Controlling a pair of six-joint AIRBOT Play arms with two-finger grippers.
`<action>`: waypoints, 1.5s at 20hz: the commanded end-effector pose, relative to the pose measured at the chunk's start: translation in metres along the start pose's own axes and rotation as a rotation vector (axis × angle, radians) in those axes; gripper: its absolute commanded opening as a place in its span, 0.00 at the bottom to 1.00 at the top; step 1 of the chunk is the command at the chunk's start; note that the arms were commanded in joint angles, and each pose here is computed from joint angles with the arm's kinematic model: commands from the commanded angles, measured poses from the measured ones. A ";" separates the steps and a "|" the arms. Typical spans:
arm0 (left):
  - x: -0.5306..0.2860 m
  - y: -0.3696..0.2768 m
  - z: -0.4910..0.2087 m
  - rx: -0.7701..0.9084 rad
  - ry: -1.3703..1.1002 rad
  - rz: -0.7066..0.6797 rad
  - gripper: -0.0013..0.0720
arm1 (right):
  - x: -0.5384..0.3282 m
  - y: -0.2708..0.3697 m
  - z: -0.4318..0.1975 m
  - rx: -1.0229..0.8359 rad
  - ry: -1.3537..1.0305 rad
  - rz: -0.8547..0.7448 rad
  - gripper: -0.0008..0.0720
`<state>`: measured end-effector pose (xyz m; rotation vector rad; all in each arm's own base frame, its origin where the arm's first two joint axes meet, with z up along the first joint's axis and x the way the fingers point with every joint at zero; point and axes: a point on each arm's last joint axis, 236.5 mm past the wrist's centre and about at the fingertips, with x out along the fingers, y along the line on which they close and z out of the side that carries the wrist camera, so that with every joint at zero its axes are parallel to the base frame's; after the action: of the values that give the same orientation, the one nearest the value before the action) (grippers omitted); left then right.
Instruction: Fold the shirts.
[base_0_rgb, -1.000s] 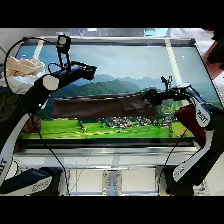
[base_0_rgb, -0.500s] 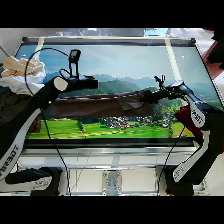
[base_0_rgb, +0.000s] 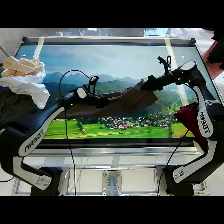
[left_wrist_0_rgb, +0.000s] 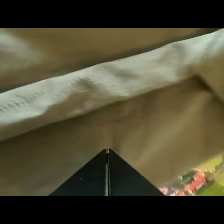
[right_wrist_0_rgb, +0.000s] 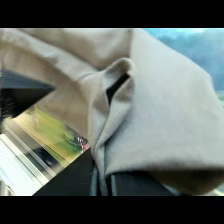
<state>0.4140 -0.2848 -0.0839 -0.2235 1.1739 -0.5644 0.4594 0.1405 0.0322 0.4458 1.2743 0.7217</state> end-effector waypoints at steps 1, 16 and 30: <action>0.018 0.009 0.002 0.023 0.006 0.038 0.03 | -0.005 0.053 0.003 -0.105 0.015 -0.049 0.05; -0.282 0.189 0.115 0.177 -0.210 0.925 0.03 | 0.139 0.319 0.013 -0.366 -0.282 0.172 0.04; -0.353 0.210 0.096 0.008 -0.285 0.941 0.04 | 0.220 0.347 0.040 -0.198 -0.539 0.314 0.83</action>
<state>0.4719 0.0656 0.1430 0.2675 0.8670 0.2865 0.4115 0.5697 0.1243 0.7689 0.7055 0.9418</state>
